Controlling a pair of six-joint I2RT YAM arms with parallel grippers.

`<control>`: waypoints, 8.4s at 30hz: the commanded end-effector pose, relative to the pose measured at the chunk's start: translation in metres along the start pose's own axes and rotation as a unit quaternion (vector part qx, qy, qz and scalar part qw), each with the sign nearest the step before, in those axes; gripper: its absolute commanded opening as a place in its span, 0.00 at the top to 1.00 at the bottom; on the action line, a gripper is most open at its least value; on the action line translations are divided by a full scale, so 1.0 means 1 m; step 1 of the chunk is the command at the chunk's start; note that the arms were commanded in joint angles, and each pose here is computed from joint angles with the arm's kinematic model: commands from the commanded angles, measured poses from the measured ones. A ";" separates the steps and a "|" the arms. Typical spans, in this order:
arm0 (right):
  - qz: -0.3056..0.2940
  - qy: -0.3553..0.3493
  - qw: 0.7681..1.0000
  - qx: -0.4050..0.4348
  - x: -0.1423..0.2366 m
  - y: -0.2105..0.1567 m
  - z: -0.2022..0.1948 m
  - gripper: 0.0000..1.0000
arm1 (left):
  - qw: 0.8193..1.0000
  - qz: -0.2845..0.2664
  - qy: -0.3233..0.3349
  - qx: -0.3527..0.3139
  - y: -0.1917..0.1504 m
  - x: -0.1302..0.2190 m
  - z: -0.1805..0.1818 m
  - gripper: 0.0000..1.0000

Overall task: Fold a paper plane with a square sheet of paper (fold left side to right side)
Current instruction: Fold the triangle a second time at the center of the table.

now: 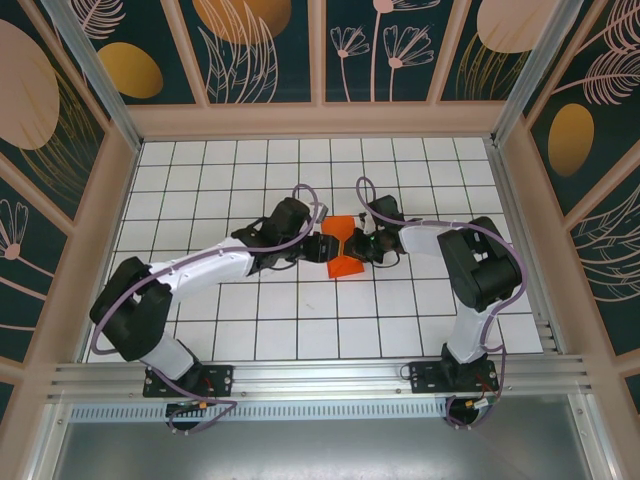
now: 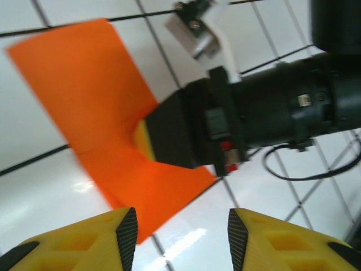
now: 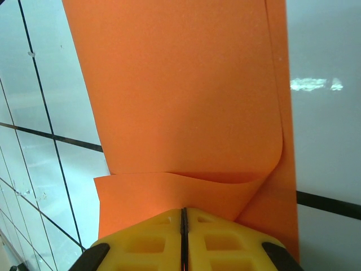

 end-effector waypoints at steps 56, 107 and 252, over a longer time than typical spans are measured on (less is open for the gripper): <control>-0.002 0.046 0.999 0.003 0.026 -0.007 0.035 0.94 | 0.981 0.171 0.082 0.032 -0.104 -0.078 0.072 0.60; -0.029 -0.096 0.995 0.023 0.017 0.032 -0.037 0.91 | 0.974 0.184 0.131 0.018 -0.115 -0.077 0.094 0.62; 0.002 -0.044 0.997 0.059 -0.003 -0.010 0.015 0.91 | 0.977 0.207 0.049 0.006 -0.114 -0.065 0.071 0.65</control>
Point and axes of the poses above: each hand's point on the last joint's axis, 136 mm out from that joint toward the fingers, its own x axis back along the fingers, its own z axis along the line the jaws close on, y = z × x, the point moved 2 cm from there along x, back along the fingers, and after that the axes turned 4 degrees about x, right-handed, at the moved point
